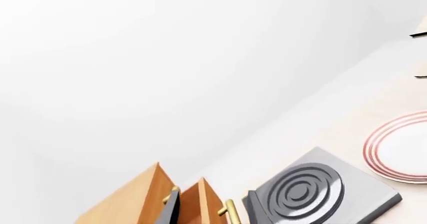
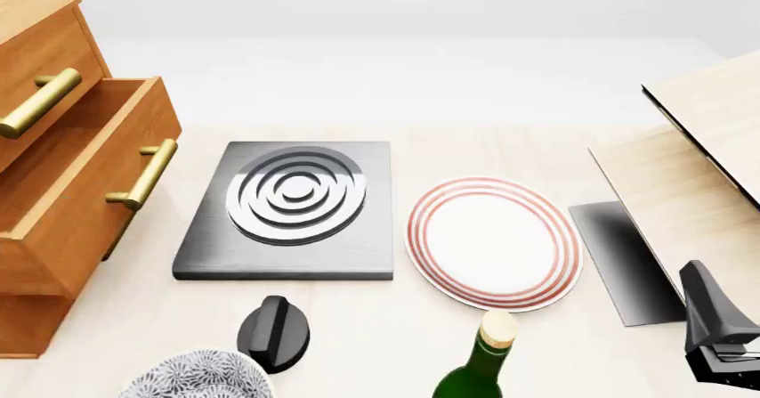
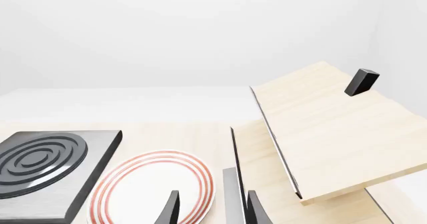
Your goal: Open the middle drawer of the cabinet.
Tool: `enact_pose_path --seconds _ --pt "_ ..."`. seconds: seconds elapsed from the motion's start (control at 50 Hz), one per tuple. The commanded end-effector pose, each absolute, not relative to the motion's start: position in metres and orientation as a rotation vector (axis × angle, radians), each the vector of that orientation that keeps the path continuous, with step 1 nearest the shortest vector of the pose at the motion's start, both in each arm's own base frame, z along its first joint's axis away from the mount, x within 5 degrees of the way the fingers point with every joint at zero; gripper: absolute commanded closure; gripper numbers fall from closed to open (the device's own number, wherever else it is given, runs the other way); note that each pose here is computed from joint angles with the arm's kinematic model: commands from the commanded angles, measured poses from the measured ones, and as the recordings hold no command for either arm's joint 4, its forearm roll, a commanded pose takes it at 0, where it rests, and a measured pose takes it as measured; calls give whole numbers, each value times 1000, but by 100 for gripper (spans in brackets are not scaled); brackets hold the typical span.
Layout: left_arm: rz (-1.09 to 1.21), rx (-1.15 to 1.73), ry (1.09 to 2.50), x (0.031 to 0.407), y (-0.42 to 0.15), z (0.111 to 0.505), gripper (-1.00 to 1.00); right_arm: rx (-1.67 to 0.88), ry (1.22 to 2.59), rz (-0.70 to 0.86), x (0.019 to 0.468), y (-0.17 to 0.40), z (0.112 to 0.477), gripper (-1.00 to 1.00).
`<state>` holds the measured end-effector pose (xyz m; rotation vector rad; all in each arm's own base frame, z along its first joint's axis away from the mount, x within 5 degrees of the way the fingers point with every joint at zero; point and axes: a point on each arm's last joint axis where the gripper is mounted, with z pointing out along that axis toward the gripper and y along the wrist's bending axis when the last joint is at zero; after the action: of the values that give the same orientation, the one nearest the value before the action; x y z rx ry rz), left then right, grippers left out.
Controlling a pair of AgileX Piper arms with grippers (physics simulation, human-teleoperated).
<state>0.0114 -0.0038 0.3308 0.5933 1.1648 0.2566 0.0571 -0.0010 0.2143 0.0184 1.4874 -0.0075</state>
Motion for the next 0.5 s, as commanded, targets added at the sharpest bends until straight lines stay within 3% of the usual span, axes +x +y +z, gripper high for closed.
enact_pose_path --seconds 0.02,0.5 --pt "200 555 1206 -2 1 346 -100 12 1485 -5 57 -1 214 -100" --pt "88 475 1399 19 -5 360 -100 12 1485 -5 57 -1 214 -100"
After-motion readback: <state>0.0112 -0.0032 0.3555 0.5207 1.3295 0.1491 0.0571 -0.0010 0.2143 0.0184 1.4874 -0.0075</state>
